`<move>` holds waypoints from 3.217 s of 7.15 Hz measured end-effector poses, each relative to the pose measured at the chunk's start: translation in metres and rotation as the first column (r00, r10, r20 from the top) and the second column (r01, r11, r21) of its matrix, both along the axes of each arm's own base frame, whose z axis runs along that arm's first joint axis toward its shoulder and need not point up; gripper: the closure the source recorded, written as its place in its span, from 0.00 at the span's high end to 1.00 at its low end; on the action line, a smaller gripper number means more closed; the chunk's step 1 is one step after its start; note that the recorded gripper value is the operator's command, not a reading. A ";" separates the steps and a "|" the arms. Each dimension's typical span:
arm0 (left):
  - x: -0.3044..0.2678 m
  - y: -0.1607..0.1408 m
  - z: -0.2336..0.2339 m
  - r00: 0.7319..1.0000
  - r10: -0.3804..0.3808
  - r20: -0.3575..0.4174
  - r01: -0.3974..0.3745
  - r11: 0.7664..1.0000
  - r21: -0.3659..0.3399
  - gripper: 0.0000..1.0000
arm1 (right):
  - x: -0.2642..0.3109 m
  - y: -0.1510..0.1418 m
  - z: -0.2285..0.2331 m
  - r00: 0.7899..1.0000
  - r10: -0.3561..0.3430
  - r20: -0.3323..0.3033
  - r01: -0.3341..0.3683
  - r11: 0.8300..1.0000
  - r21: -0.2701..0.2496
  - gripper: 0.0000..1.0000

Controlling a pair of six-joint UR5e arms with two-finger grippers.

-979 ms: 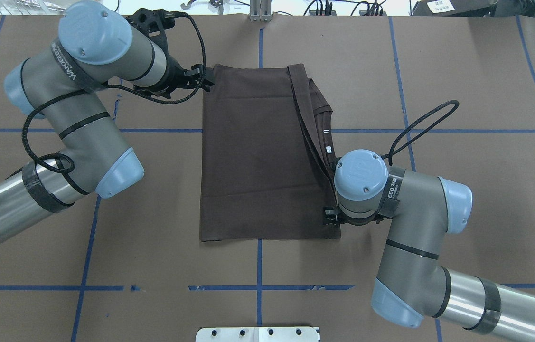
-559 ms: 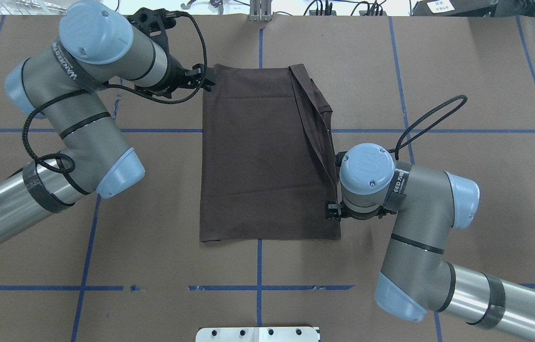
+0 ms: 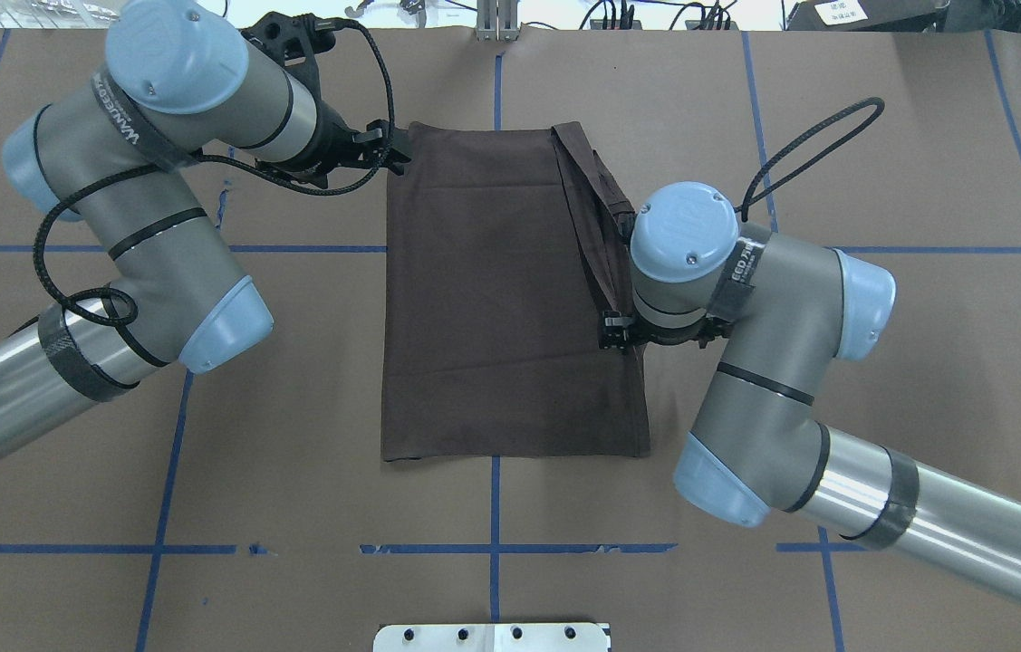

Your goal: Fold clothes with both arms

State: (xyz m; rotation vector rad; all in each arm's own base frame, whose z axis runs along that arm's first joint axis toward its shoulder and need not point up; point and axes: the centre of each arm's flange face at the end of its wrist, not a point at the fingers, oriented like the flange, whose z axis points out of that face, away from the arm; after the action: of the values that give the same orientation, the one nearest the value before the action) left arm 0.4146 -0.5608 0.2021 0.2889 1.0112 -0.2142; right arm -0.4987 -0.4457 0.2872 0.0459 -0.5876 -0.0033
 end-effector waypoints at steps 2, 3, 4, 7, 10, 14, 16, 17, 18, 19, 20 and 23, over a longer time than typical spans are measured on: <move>-0.022 -0.013 0.004 1.000 0.021 0.023 -0.021 0.999 0.037 1.00 | -0.032 -0.041 -0.012 1.000 0.015 0.018 -0.015 1.000 0.018 1.00; -0.028 -0.017 0.008 0.999 0.027 0.032 -0.028 0.999 0.044 1.00 | -0.042 -0.062 -0.012 0.999 0.026 0.029 -0.027 0.999 0.023 1.00; -0.032 -0.019 0.014 0.999 0.030 0.038 -0.032 0.999 0.042 1.00 | -0.048 -0.082 -0.013 0.999 0.034 0.025 -0.034 0.999 0.020 1.00; -0.034 -0.021 0.021 0.999 0.030 0.041 -0.032 0.999 0.039 1.00 | -0.051 -0.108 -0.001 1.000 0.030 -0.001 -0.030 0.999 0.017 1.00; -0.033 -0.021 0.022 0.999 0.031 0.041 -0.033 0.999 0.040 1.00 | -0.046 -0.112 0.013 0.999 0.029 -0.015 -0.029 1.000 0.003 1.00; -0.032 -0.021 0.019 0.999 0.031 0.038 -0.033 0.999 0.042 1.00 | -0.017 -0.132 0.035 1.000 0.028 -0.012 -0.029 0.999 -0.032 1.00; -0.032 -0.021 0.020 0.999 0.031 0.037 -0.032 0.999 0.044 1.00 | -0.007 -0.139 0.026 1.000 0.012 0.016 -0.011 0.999 -0.032 1.00; -0.032 -0.021 0.021 0.999 0.031 0.038 -0.032 0.999 0.043 1.00 | -0.013 -0.136 0.015 1.000 0.006 0.030 -0.005 1.000 -0.027 1.00; -0.033 -0.021 0.021 0.999 0.031 0.038 -0.033 0.999 0.042 1.00 | -0.023 -0.130 0.004 0.999 -0.006 0.041 0.007 1.000 -0.021 1.00; -0.033 -0.021 0.022 0.999 0.030 0.039 -0.032 0.999 0.042 1.00 | -0.035 -0.121 -0.005 0.999 -0.020 0.049 0.021 1.000 -0.017 1.00; -0.034 -0.021 0.023 0.999 0.030 0.040 -0.032 0.999 0.042 1.00 | -0.048 -0.110 -0.008 0.998 -0.035 0.049 0.036 0.999 -0.017 1.00; -0.033 -0.021 0.022 0.999 0.029 0.039 -0.031 0.999 0.042 1.00 | -0.064 -0.094 0.008 0.998 -0.057 0.022 0.058 0.998 -0.038 1.00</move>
State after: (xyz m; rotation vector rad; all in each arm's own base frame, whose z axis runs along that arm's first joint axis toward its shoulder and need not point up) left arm 0.3812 -0.5822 0.2246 0.3154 0.9822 -0.1591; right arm -0.5629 -0.5393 0.2950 -0.0087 -0.6096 -0.0470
